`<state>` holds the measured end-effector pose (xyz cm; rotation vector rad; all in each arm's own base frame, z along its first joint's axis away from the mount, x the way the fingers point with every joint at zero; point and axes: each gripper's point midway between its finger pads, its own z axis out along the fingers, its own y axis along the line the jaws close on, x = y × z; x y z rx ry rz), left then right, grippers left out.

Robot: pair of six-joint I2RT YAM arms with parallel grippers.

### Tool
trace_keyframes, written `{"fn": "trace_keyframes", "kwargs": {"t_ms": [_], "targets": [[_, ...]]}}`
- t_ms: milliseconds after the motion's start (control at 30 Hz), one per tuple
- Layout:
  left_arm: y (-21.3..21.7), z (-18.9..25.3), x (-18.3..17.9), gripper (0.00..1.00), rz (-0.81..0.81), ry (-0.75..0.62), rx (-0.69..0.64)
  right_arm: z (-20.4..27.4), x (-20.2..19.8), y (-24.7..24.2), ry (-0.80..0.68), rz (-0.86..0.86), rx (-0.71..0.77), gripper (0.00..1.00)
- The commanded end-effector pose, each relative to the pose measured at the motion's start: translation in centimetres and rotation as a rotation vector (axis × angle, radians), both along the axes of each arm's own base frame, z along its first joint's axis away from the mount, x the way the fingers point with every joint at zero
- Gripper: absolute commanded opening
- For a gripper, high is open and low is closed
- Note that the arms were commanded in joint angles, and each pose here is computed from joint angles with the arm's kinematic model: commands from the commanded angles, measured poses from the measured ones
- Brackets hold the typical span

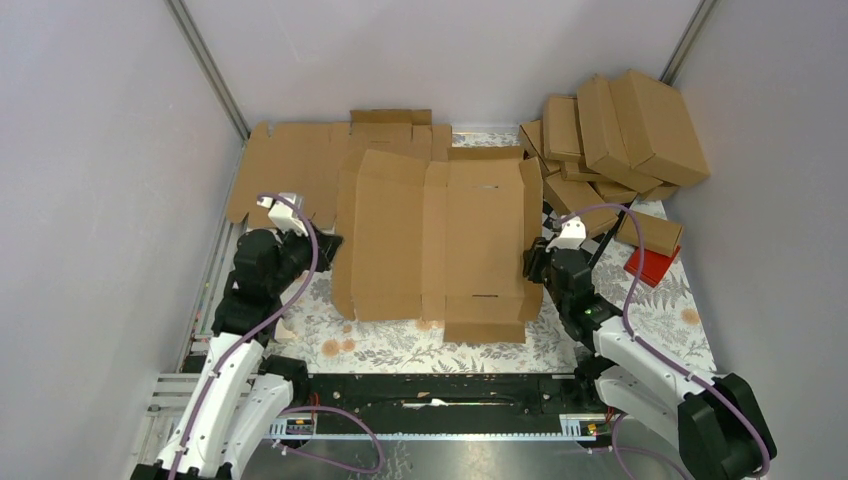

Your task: Fold the paper box

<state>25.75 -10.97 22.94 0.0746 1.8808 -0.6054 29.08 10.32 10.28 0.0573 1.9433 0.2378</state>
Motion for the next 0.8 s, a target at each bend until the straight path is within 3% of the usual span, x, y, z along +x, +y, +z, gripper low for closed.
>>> {"fn": "trace_keyframes", "kwargs": {"t_ms": [0, 167, 300, 500, 767], "targets": [[0.1, 2.5, 0.0, 0.0, -0.013, -0.14, 0.018, 1.5, 0.2, 1.3, -0.009, 0.024, 0.063, 0.54], [0.1, 2.7, -0.7, 0.0, -0.011, -0.179, 0.007, 0.9, -2.1, 1.2, 0.188, 0.033, 0.041, 0.79], [-0.2, 3.3, -1.3, 0.0, -0.028, -0.211, -0.017, -0.5, -5.0, 1.9, 0.373, 0.082, 0.059, 0.78], [-0.5, 3.6, -1.7, 0.0, -0.042, -0.214, -0.037, 0.4, -7.9, 4.4, 0.515, 0.192, 0.075, 0.78], [-0.3, 4.6, -2.2, 0.0, -0.013, -0.241, -0.107, -0.5, -11.9, 12.4, 0.659, 0.435, 0.066, 0.72]]}}
